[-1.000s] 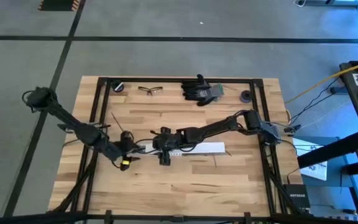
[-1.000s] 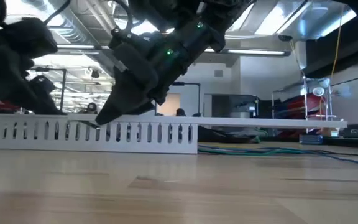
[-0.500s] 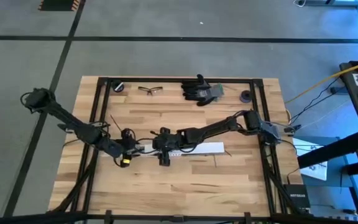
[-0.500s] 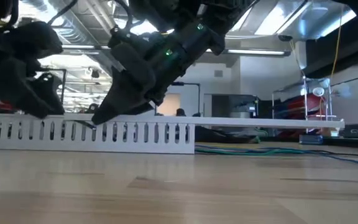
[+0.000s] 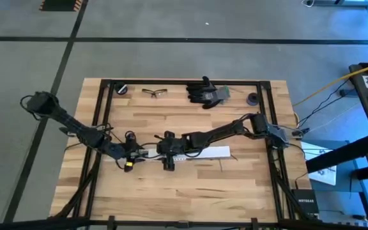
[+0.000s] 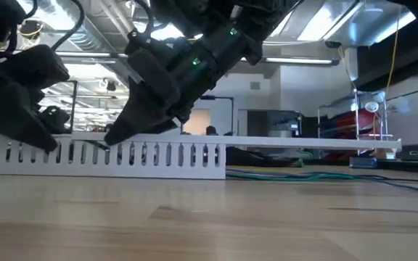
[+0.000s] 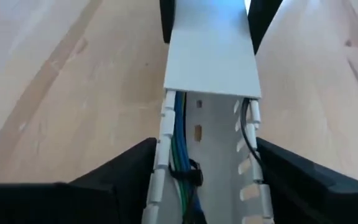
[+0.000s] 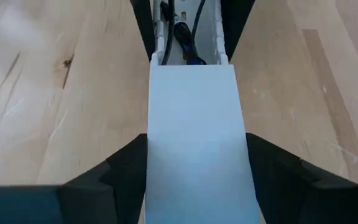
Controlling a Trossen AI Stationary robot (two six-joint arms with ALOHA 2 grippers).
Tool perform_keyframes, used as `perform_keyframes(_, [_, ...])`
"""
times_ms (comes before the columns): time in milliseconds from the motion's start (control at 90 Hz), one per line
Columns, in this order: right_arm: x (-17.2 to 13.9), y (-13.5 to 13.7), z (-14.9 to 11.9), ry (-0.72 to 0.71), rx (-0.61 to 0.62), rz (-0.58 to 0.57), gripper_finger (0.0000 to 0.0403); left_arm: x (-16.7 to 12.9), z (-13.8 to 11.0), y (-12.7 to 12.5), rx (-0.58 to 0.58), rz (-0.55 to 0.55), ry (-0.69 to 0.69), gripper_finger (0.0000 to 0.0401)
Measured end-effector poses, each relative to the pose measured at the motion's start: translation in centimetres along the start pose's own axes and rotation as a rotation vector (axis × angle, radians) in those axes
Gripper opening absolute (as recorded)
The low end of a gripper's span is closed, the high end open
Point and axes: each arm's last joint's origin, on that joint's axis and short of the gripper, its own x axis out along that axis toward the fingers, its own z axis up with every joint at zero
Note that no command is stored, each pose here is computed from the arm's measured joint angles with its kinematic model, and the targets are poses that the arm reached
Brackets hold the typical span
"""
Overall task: Ziptie cables
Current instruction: Close the white cable duct
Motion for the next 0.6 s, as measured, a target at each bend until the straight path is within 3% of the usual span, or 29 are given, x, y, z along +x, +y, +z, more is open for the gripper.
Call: perform_keyframes(600, [1.2,0.0,0.2,-0.112,0.063,-0.013,0.0218,1.0,0.1,-0.6,0.005,-0.030,-0.034,0.0234])
